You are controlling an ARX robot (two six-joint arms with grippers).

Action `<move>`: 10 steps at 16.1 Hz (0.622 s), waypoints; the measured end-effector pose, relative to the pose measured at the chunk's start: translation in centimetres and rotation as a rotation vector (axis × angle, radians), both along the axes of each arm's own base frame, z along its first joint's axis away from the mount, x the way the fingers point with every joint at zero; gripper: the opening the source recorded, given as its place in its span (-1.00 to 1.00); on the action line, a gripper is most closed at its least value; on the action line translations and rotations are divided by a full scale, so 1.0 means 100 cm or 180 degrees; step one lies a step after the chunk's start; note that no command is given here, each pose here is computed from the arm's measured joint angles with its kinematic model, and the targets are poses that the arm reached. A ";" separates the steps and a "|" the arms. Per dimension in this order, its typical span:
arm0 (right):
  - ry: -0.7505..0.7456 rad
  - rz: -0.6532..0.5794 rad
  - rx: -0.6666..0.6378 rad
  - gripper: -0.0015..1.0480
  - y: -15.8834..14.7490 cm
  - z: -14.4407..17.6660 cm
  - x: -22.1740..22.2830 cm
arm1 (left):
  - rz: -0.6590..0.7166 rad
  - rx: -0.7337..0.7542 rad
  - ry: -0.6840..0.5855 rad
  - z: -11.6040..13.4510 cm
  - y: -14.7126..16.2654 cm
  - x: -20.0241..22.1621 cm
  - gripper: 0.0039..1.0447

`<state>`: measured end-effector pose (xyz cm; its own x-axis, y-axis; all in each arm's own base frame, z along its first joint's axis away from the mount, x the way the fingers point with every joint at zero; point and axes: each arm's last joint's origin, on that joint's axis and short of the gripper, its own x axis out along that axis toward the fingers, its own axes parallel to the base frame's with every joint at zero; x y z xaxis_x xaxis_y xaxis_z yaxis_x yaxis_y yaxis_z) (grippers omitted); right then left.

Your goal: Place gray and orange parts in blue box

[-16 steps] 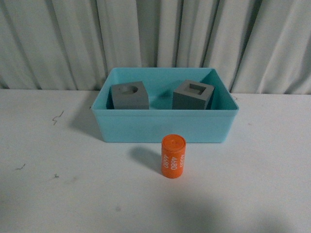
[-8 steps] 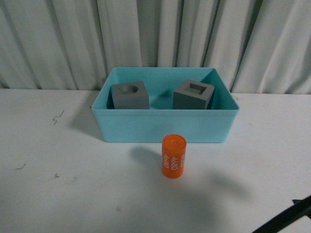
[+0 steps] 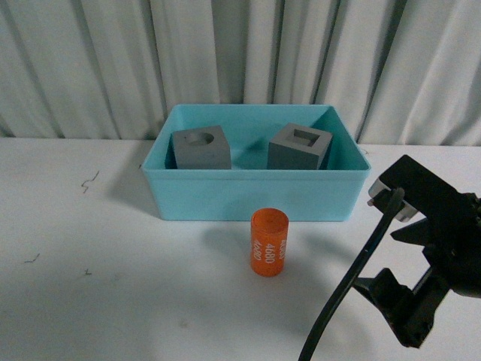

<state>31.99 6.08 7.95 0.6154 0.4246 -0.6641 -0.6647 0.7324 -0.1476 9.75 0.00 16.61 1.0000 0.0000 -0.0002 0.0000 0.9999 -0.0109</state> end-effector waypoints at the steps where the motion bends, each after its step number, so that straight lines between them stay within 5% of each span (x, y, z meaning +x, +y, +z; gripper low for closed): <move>1: 0.0025 -0.0006 0.0036 0.87 0.003 -0.003 0.007 | 0.0000 0.0000 0.0000 0.000 0.000 0.000 0.88; 10: 0.0310 0.0444 0.0445 0.87 0.060 -0.001 0.027 | 0.0000 0.0000 0.0000 0.000 0.000 0.000 0.88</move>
